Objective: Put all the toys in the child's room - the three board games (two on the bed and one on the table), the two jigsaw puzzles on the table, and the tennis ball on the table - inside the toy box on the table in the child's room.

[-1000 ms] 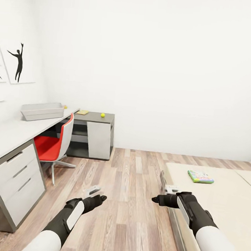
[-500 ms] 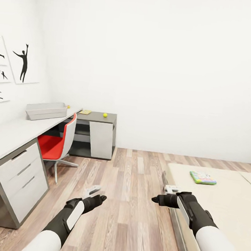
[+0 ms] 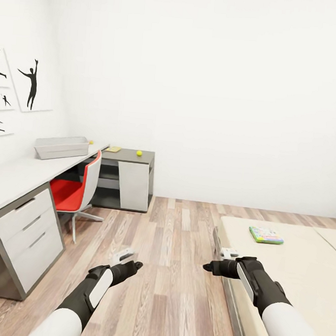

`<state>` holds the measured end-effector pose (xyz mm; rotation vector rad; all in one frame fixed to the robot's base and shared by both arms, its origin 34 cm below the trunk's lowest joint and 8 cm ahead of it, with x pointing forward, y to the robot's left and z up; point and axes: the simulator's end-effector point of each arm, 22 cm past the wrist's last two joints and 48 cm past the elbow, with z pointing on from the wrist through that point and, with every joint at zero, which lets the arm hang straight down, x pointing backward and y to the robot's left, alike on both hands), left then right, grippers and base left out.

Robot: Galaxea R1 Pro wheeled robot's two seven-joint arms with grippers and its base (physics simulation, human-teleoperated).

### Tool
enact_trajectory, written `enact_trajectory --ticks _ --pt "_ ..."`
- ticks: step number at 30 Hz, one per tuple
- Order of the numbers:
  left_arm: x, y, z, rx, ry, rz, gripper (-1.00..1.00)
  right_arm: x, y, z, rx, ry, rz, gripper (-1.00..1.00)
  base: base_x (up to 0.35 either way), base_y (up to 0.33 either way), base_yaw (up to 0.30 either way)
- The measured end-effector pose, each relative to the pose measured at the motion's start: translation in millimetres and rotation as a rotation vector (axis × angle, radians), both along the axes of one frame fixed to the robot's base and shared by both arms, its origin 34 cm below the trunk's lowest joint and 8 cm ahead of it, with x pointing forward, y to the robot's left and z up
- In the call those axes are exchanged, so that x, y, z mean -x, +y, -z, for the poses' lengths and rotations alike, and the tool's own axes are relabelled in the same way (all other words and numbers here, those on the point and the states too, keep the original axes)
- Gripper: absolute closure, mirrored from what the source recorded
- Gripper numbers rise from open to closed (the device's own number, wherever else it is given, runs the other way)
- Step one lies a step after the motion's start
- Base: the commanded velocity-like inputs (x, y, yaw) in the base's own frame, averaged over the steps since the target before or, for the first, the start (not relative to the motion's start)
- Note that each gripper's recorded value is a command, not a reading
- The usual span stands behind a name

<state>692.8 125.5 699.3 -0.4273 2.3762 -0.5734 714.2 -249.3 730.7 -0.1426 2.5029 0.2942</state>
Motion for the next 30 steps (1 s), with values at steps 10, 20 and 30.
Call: enact_trajectory --ticks 10,20,30 --pt "0.0 -0.5 -0.2 0.001 -0.001 0.001 -1.0 0.1 0.0 0.0 0.0 0.0 0.0 -1.0 -0.014 -0.017 0.001" --pt "0.5 -0.2 0.8 -0.002 0.0 0.001 -1.0 0.0 0.1 0.2 0.0 0.001 0.0 -1.0 -0.062 -0.042 0.0" --pt "0.8 0.2 1.0 -0.004 0.001 0.0 -1.0 0.3 0.3 0.1 -0.001 0.001 -0.001 -1.0 -0.077 -0.046 0.0"
